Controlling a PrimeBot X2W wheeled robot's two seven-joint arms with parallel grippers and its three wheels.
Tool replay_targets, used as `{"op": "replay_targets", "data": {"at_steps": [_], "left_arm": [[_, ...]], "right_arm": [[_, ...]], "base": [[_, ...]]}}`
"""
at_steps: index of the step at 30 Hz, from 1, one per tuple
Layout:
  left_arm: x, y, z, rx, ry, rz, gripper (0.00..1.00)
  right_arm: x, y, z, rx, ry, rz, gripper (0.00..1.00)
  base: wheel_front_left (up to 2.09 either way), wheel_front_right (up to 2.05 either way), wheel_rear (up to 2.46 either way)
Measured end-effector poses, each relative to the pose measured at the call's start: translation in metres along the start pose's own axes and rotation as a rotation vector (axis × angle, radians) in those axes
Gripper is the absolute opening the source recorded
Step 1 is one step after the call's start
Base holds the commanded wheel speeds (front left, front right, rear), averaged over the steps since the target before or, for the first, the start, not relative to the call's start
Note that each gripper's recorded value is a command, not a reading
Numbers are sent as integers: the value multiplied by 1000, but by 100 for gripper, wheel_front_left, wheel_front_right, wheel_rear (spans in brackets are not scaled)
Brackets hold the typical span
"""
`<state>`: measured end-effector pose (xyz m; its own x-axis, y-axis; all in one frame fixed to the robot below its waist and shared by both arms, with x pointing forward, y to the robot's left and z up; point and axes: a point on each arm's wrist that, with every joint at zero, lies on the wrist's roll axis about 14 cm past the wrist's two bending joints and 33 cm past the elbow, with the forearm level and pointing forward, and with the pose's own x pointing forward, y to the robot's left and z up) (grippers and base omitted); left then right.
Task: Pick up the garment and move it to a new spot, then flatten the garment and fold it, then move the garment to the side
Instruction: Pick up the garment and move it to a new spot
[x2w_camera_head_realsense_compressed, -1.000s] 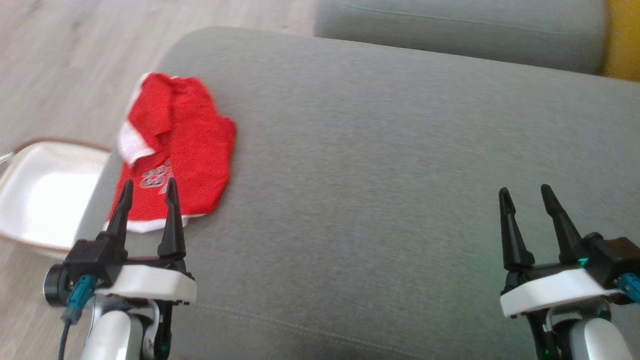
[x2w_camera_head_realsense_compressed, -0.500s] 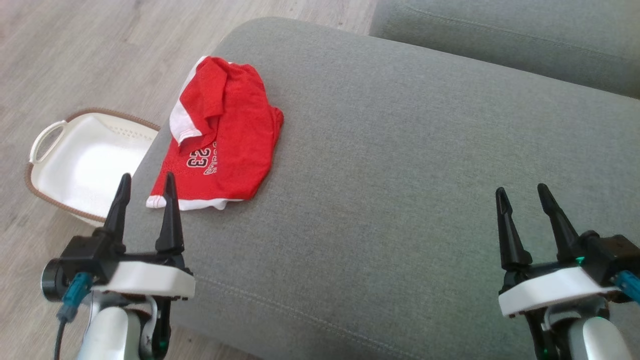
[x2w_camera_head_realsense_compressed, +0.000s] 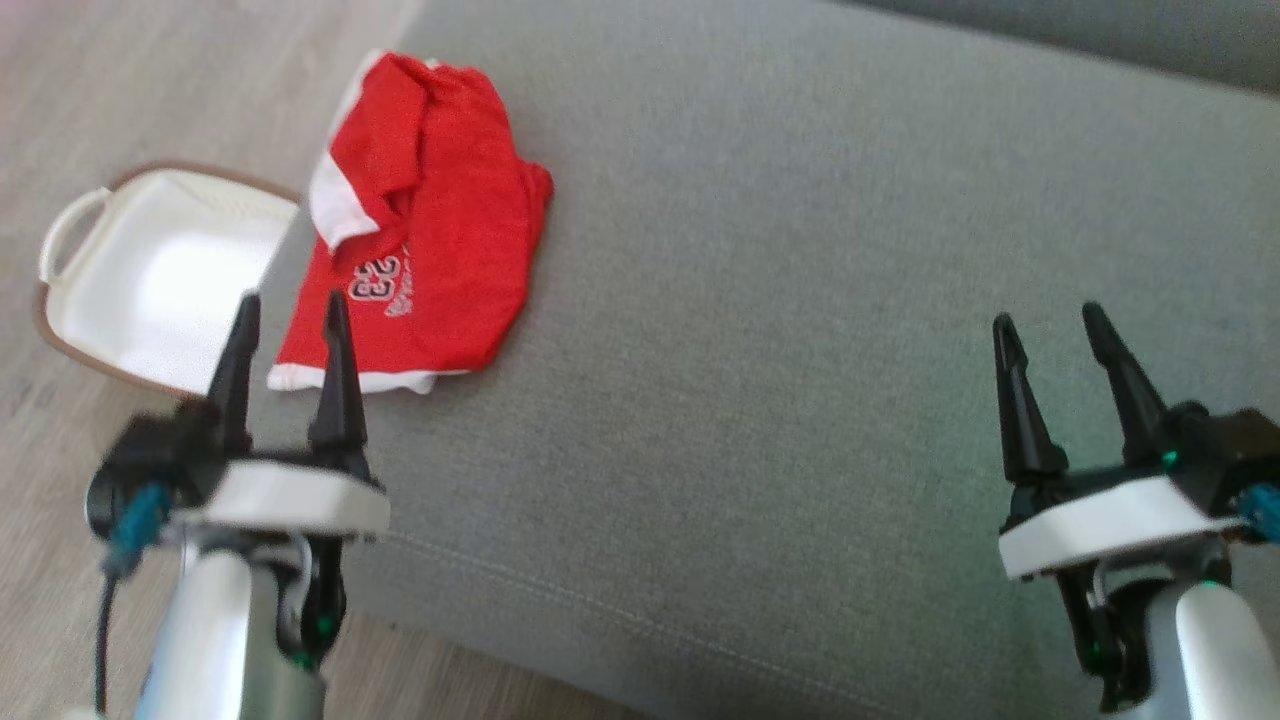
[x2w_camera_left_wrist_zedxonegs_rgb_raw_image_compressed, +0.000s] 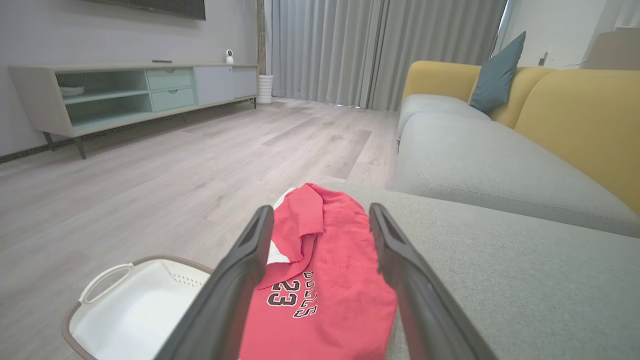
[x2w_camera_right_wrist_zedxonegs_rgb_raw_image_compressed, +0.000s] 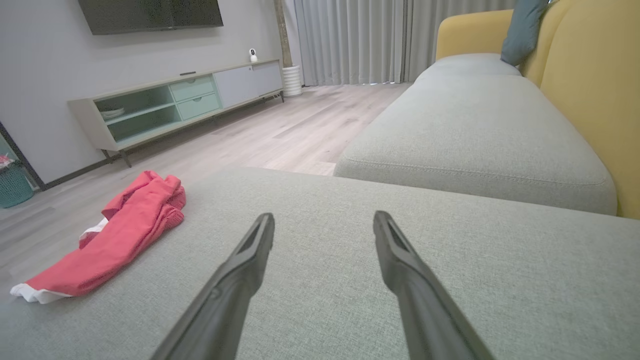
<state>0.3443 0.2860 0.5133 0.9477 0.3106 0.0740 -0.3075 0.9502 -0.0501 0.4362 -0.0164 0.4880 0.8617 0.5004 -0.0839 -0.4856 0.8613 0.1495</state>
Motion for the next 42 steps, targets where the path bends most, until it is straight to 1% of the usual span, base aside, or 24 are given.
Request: {"op": "replay_targets", "data": {"at_steps": [3, 4, 10, 16, 20, 23, 24, 25, 29, 33, 36, 38, 42], "left_arm": [[22, -4, -19, -15, 56, -13, 100], [22, -4, -19, -15, 56, -13, 100], [54, -17, -84, -37, 254, -54, 100], [56, -28, -145, -60, 505, -72, 100], [52, -33, -167, -74, 648, -76, 100], [54, -33, -171, -89, 699, -76, 100], [56, -33, -171, -87, 705, -81, 58], [57, -33, -170, -77, 703, -88, 0], [60, -25, -164, -46, 651, -97, 0], [70, -14, -141, -13, 523, -80, 0], [82, -13, -112, -14, 415, -76, 0], [87, -19, -89, -10, 330, -101, 0], [82, -28, -45, 9, 170, -131, 0]], "right_arm": [[9, -7, -8, -6, 25, -9, 100], [9, -7, -8, -6, 25, -9, 100], [25, -19, -27, -4, 70, -22, 100], [25, -31, -37, 7, 90, -47, 100], [22, -35, -41, 11, 101, -60, 100], [22, -37, -41, 13, 101, -66, 100], [22, -38, -41, 18, 100, -68, 100], [21, -38, -41, 19, 97, -69, 100], [19, -40, -36, 6, 82, -78, 100], [15, -41, -26, -4, 49, -84, 100], [11, -40, -14, -3, 14, -89, 100], [7, -40, -6, 2, -9, -94, 100], [-6, -39, 6, 13, -45, -104, 100]], "base": [[0, 0, 0], [0, 0, 0], [0, 0, 0], [0, 0, 0], [0, 0, 0], [0, 0, 0], [0, 0, 0], [0, 0, 0], [0, 0, 0], [0, 0, 0], [0, 0, 0], [0, 0, 0], [0, 0, 0]]}}
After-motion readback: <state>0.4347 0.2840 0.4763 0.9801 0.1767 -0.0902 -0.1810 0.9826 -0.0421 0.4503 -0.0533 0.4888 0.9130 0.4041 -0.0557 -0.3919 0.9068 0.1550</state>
